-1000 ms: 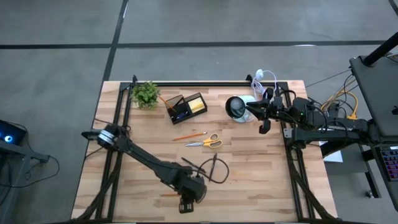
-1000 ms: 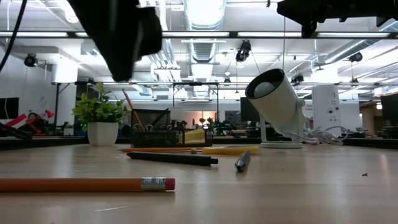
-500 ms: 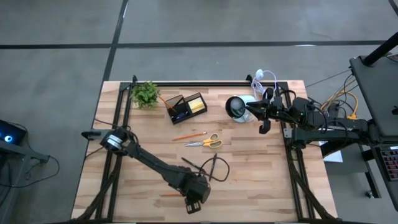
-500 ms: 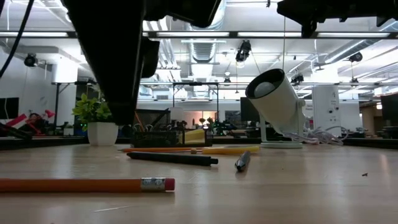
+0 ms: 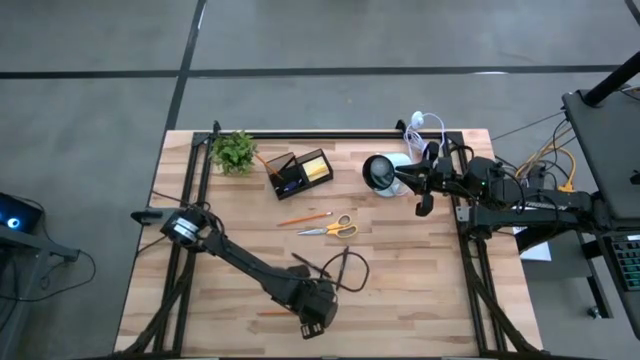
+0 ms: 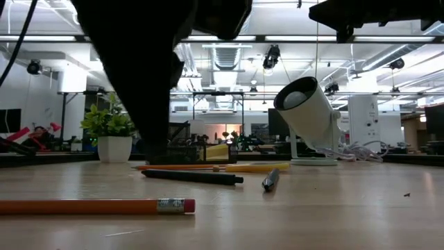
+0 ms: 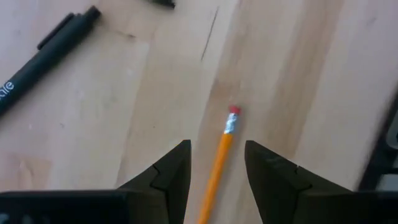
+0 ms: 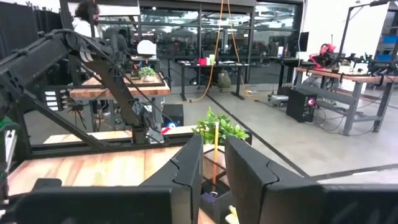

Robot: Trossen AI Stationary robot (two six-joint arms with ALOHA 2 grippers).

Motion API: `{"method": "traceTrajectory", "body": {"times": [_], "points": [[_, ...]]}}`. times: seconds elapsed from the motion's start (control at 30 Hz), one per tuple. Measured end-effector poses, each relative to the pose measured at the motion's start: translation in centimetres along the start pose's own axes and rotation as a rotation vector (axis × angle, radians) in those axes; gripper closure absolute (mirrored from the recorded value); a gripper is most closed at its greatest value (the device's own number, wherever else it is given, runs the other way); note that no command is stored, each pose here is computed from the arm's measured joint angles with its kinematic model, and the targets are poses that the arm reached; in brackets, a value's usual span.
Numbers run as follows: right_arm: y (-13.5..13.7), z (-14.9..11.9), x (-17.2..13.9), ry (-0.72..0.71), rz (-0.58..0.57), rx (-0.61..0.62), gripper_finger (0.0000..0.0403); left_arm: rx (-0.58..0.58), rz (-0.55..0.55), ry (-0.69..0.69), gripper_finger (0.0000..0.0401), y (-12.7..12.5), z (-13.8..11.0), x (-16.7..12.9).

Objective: Pick and place office supplies into organizer
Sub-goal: Put the bottom yellow pencil into the black desk organizer

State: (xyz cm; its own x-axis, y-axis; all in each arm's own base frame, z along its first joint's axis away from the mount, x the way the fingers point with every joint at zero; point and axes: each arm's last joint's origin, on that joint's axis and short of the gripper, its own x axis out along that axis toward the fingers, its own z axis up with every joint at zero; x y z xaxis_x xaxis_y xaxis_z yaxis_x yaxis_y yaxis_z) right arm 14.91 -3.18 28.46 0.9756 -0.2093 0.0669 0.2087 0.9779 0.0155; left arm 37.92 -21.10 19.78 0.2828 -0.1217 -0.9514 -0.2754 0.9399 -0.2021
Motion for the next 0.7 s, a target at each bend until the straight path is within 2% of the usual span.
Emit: {"method": "traceTrajectory", "body": {"times": [0.13, 0.23, 0.57, 0.7], "points": [[0.0, 0.0, 0.0, 0.000, 0.000, 0.003, 0.0344, 0.078, -0.010, -0.008, 0.0267, -0.5, -0.2, 0.1], [0.0, 0.0, 0.0, 0.000, 0.000, 0.001, 0.0344, 0.087, 0.032, 0.020, 0.0267, -0.2, -0.7, 0.1], [0.0, 0.0, 0.0, 0.000, -0.002, -0.001, 0.0344, 0.191, -0.015, -0.020, 0.0267, -1.4, -0.7, 1.1], [0.0, 0.0, 0.0, -0.001, -0.002, 0.000, 0.0344, 0.205, 0.023, -0.008, 0.0267, -1.2, -1.2, 1.3]]}}
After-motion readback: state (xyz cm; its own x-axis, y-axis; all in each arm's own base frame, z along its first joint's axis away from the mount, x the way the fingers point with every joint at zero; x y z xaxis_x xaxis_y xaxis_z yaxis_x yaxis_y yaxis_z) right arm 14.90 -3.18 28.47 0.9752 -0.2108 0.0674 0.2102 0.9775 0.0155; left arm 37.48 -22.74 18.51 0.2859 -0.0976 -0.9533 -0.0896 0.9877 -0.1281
